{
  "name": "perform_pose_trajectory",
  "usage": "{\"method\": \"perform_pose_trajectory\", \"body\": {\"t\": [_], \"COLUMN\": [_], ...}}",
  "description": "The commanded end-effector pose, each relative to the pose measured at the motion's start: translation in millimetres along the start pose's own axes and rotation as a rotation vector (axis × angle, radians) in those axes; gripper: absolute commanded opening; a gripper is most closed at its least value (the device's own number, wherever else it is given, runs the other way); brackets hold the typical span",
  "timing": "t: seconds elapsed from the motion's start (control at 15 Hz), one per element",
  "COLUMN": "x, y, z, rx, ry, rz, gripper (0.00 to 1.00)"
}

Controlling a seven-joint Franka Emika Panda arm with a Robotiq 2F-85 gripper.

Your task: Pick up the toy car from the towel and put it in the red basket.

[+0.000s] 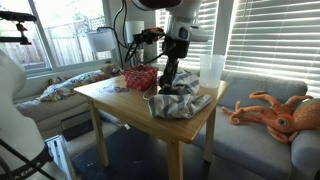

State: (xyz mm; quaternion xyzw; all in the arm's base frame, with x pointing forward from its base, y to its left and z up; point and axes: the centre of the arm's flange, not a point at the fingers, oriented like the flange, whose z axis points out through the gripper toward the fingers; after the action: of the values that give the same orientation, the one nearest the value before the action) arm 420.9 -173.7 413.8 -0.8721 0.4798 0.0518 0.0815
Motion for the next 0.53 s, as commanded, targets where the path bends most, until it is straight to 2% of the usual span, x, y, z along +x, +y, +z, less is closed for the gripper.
{"method": "perform_pose_trajectory", "body": {"t": [0.0,0.13,0.2,0.47], "x": [2,3,4,4], "y": [7,11,14,26], "z": [-5,-6,-8,-16], "rx": [-0.004,0.002,0.009,0.017], "ry": [0.005,0.003,0.006,0.004], "rz": [0.025,0.029,0.031,0.037], "gripper": [0.11,0.09,0.15,0.19]}}
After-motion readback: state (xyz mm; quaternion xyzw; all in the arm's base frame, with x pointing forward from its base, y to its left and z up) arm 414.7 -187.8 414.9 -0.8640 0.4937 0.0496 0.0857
